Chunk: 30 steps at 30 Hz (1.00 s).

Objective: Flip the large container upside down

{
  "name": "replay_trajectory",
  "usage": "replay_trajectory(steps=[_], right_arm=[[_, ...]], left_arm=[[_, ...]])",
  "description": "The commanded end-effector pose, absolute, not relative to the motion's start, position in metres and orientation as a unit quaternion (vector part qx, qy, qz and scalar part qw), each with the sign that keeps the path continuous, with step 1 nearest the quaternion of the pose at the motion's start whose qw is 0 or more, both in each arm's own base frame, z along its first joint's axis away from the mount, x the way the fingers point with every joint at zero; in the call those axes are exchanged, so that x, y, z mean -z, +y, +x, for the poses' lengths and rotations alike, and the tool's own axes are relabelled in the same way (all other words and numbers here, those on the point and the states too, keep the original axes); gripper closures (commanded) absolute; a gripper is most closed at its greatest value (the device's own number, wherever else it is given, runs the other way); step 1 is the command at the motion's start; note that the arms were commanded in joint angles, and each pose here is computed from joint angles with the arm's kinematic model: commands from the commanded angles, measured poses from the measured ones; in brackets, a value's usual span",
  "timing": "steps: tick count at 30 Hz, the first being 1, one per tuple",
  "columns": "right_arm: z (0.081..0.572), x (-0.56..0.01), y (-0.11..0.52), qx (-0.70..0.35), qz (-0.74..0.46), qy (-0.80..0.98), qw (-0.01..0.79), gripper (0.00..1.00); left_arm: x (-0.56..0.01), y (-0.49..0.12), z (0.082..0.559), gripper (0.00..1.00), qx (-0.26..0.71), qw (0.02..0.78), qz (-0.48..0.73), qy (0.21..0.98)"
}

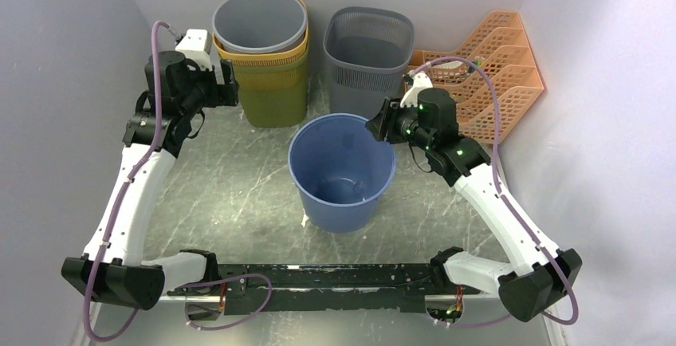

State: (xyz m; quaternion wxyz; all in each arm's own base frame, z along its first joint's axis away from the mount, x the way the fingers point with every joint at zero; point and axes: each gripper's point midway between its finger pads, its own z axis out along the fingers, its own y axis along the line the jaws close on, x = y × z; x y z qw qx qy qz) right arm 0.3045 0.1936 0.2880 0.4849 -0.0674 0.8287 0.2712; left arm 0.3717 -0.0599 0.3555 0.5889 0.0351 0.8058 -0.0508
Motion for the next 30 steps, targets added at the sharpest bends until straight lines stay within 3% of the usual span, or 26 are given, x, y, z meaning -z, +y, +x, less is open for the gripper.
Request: replay_trajectory(steps=[1,6,10,19,30], right_arm=[[0.315,-0.321,0.180,-0.213,-0.088,0.814,0.533,0.52],[0.313,-0.347,0.173,-0.142,-0.136,0.809,0.553,0.43],[0.293,-0.360,0.203,-0.155,-0.205,0.803,0.538,0.43],[0.171,-0.315,0.319,-0.142,-0.437,0.768,0.446,0.47],[0.140,-0.287,0.328,-0.133,-0.453,0.773,0.425,0.47]], left_arm=[[-0.343,-0.061,0.378,0.04,0.046,0.582,0.035,0.811],[-0.333,-0.062,0.381,0.05,0.048,0.577,0.032,0.815],[-0.325,-0.062,0.384,0.05,0.046,0.571,0.029,0.819],[-0.313,-0.064,0.385,0.04,0.052,0.561,0.027,0.826],[-0.311,-0.062,0.383,0.05,0.049,0.559,0.025,0.827]])
